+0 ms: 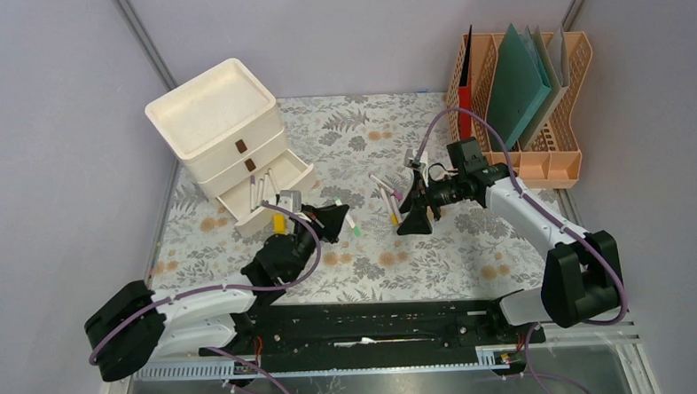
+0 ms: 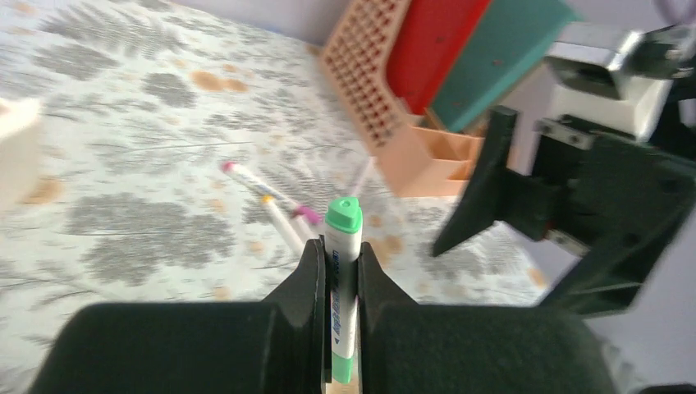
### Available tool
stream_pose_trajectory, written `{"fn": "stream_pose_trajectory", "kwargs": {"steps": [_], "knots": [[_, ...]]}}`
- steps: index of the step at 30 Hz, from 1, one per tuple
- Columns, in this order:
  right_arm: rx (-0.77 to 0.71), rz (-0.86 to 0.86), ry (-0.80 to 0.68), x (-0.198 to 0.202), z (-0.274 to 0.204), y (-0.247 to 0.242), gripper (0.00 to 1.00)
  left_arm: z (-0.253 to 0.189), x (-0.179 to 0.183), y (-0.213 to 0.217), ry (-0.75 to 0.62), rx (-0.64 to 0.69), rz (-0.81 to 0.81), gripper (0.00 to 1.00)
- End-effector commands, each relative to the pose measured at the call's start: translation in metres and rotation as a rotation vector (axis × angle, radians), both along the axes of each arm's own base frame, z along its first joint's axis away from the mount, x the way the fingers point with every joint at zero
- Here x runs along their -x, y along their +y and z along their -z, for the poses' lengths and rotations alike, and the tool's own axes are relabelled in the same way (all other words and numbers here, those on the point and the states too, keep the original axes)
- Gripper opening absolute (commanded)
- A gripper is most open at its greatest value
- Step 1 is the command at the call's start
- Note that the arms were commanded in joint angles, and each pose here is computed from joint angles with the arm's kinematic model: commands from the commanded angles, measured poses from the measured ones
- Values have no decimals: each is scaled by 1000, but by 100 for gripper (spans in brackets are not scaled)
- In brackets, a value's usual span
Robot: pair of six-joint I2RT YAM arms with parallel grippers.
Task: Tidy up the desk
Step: Place the stationery in the drawer.
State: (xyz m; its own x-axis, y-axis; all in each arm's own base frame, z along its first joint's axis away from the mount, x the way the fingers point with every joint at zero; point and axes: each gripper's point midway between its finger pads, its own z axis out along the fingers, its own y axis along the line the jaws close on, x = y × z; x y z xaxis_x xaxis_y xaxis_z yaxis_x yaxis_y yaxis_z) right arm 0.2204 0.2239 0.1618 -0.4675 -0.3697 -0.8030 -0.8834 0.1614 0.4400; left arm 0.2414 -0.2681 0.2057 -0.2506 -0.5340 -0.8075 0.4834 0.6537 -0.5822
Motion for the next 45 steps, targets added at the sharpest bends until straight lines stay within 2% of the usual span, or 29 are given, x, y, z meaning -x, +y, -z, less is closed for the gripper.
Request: {"fn": "stream_pose_trajectory", "kwargs": {"steps": [1,5,10,16,22,30,45], "knots": [[3,-21,-67,-3,-11,1,91,20,-15,43,20,-334,-188,0],[9,-21,-72,-3,-10,0,91,16,-22,76,12,-543,-312,0],[15,-20,-68,-4,-8,0,91,2,-40,98,-22,-793,-405,0],[21,-16,-69,-5,-7,-1,91,-12,-74,128,4,-1004,-502,0],[25,-16,-72,-5,-7,-1,91,-15,-99,146,3,-1143,-500,0],[26,-17,-78,-5,-8,-1,91,7,-121,161,34,-1278,-533,0],[29,-19,-70,-5,-5,-2,91,44,-156,185,92,-1445,-552,4]]}}
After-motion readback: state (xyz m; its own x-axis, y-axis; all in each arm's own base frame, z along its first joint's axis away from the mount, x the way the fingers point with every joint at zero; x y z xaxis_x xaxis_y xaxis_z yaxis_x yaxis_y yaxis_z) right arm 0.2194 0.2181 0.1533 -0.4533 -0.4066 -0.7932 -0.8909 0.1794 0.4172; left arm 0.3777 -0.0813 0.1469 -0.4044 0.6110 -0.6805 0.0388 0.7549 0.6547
